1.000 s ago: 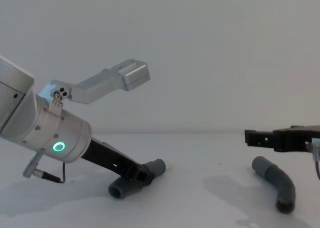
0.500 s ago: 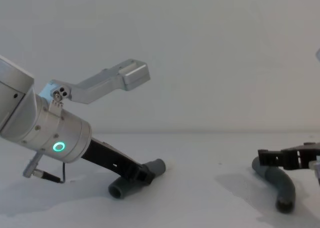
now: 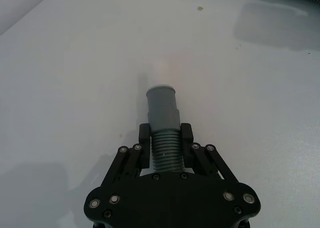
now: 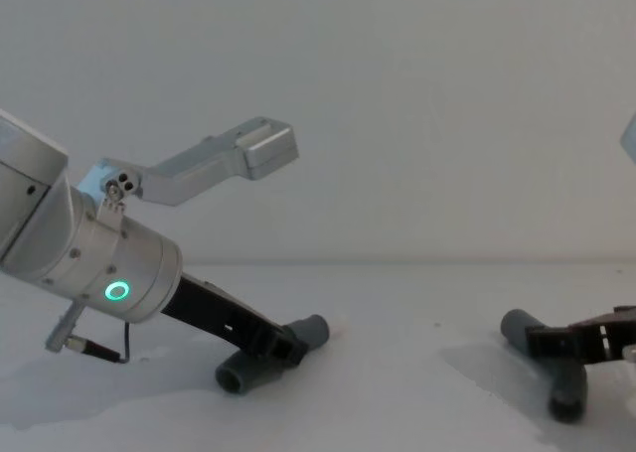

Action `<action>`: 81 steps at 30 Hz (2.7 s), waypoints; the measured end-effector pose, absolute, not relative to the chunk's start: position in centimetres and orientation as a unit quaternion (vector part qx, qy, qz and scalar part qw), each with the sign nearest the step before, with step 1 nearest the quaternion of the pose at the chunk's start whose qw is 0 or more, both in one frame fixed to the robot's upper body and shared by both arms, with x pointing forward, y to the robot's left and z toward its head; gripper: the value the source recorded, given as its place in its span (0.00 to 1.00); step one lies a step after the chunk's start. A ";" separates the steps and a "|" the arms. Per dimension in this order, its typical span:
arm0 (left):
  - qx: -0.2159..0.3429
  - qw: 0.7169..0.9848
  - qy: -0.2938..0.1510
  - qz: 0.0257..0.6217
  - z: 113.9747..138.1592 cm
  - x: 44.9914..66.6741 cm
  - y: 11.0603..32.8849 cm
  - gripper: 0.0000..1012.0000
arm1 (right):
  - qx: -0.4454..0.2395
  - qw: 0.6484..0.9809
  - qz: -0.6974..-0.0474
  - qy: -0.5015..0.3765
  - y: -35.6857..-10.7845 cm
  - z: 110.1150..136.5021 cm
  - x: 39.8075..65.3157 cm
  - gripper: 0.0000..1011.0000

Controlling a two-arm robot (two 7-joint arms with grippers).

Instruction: Use both hands to pick up one end of the pipe from the table, align the ends, and insert them.

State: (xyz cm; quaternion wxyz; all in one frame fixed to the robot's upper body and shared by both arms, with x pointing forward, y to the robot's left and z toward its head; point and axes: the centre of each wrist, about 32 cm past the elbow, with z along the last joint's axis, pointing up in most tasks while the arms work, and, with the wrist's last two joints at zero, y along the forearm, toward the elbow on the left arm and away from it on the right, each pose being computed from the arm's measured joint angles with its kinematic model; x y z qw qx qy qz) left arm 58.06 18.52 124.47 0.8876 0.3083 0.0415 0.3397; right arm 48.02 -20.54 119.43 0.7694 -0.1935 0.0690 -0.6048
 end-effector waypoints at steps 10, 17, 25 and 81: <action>0.308 0.888 0.042 0.340 124.5 58.1 18.5 0.33 | -0.211 0.770 -0.598 0.076 -20.6 119.4 48.4 0.99; 0.308 0.888 0.042 0.340 124.5 58.1 18.5 0.33 | -0.219 0.770 -0.593 0.088 -20.4 119.6 48.7 0.99; 0.308 0.888 0.041 0.340 124.5 58.1 18.5 0.33 | -0.221 0.768 -0.591 0.110 -20.0 119.8 49.1 0.99; 0.308 0.888 0.042 0.340 124.5 58.1 18.5 0.33 | -0.215 0.754 -0.601 0.157 -19.1 120.2 50.1 0.17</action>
